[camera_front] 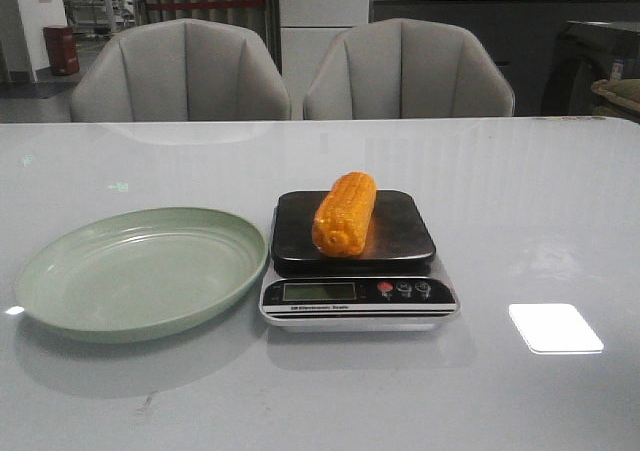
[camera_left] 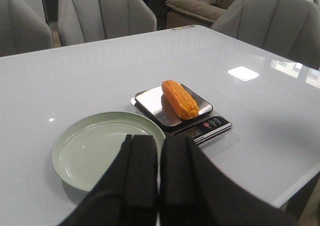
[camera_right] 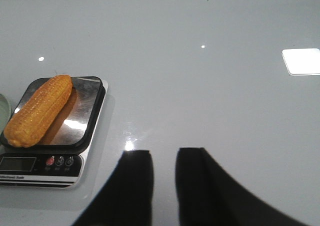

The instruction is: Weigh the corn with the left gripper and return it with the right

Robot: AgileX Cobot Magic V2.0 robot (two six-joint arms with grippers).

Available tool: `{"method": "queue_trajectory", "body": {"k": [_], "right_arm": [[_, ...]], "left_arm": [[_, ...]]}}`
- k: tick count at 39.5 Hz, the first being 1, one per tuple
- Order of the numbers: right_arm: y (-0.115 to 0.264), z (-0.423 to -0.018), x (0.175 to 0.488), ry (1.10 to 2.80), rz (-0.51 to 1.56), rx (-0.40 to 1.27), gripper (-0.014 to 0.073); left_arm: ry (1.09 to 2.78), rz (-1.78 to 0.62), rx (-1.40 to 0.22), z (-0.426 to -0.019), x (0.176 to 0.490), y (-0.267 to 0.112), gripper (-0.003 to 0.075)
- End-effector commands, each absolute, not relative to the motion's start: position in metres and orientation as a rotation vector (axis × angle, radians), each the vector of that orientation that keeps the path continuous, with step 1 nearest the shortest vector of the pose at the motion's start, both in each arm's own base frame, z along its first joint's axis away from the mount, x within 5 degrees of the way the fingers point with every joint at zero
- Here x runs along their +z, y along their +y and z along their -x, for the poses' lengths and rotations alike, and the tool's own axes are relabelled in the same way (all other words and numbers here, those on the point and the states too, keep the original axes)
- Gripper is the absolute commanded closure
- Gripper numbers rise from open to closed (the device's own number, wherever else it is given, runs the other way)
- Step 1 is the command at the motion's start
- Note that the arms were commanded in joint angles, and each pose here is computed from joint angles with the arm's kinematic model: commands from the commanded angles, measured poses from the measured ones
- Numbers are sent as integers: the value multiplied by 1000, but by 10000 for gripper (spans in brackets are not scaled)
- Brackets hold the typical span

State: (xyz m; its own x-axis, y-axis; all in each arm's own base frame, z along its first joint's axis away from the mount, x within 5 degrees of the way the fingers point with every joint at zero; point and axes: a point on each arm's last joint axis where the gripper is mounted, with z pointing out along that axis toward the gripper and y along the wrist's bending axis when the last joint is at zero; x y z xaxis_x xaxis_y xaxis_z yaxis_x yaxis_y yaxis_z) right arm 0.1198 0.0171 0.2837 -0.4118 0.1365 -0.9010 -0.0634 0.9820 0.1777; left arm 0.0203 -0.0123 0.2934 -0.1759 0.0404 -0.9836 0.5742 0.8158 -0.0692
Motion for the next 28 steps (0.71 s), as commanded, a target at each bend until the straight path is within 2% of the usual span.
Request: {"method": "queue_trajectory", "body": {"k": [1, 4, 6, 20, 28], "right_arm": [[23, -136, 313, 1887, -38, 256, 155], [31, -149, 321, 1905, 0, 281, 21], [38, -157, 326, 1913, 31, 302, -16], [131, -239, 340, 2136, 244, 485, 3], [175, -288, 331, 2310, 211, 513, 3]], "left_arm": [[1618, -465, -528, -20, 307, -12, 598], [1618, -465, -528, -20, 307, -12, 598], [1618, -465, -528, -20, 307, -12, 598], [1618, -465, -528, -20, 307, -12, 598], [1618, -465, -528, -20, 307, -12, 598]]}}
